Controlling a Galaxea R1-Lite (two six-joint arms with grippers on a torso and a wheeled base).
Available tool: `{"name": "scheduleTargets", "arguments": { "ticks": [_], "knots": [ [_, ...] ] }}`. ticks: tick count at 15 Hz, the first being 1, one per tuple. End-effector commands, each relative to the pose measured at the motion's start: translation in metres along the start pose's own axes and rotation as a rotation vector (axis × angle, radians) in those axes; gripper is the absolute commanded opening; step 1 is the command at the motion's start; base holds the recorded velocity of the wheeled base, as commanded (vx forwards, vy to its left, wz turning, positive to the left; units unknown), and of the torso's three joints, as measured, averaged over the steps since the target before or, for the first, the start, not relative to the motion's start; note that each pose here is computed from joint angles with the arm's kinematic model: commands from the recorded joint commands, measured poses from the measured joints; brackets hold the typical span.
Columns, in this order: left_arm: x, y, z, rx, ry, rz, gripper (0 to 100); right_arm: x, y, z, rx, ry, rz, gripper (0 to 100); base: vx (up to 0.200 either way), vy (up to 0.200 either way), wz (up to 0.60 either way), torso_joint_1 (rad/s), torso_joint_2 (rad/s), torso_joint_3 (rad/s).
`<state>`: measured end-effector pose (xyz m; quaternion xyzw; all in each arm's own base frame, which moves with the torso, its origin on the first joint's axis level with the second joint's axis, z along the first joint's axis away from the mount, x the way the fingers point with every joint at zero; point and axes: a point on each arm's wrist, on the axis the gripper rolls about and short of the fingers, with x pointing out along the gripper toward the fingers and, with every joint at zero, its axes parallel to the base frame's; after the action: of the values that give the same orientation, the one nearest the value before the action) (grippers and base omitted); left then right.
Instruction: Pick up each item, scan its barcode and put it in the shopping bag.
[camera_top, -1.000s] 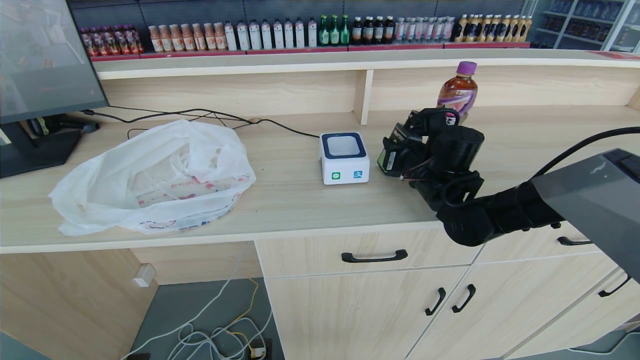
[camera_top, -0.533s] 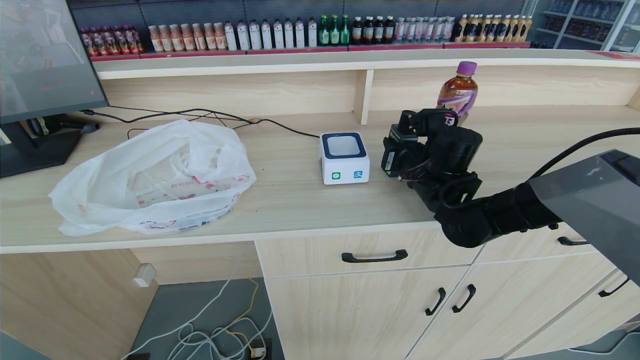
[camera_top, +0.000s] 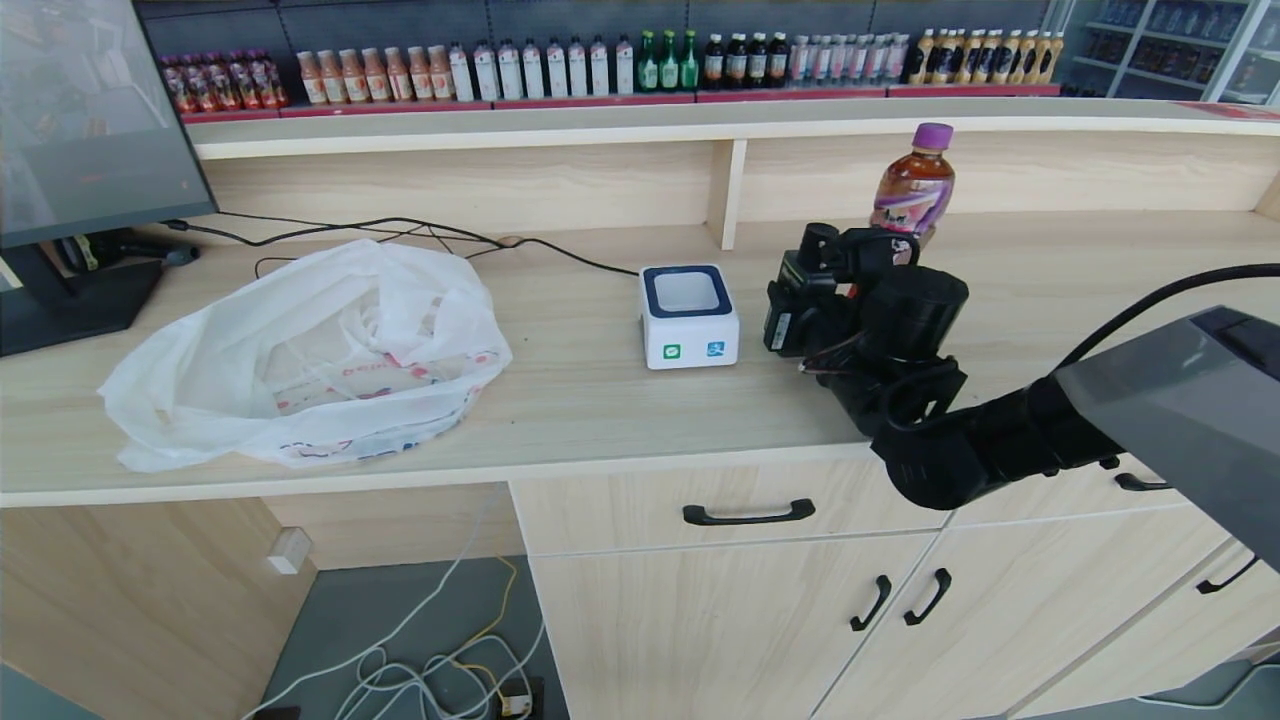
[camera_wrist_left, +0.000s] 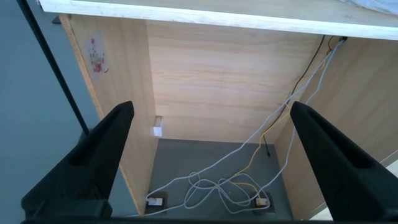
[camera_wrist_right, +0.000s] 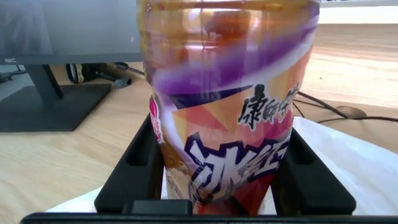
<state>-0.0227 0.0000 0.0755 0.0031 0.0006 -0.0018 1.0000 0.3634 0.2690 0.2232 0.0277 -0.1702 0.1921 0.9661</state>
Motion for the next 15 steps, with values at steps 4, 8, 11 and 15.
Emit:
{"name": "scheduleTargets", "arguments": {
  "ticks": [4,8,11,15],
  "knots": [
    [0.000,0.000,0.000,0.000,0.000,-0.001,100,0.010,-0.003,-0.018,-0.008,0.012,-0.020,0,0.000,0.000,0.00,0.000,0.00,0.000],
    [0.000,0.000,0.000,0.000,0.000,-0.001,100,0.010,-0.007,-0.022,-0.012,0.021,-0.026,0,0.000,0.000,0.00,0.000,0.00,0.000],
    [0.000,0.000,0.000,0.000,0.000,-0.001,100,0.010,-0.008,-0.027,-0.015,0.027,-0.030,0,0.000,0.000,0.00,0.000,0.00,0.000],
    [0.000,0.000,0.000,-0.002,0.000,0.001,100,0.007,-0.008,-0.036,-0.018,0.007,-0.035,0,0.000,0.000,0.00,0.000,0.00,0.000]
  ]
}}
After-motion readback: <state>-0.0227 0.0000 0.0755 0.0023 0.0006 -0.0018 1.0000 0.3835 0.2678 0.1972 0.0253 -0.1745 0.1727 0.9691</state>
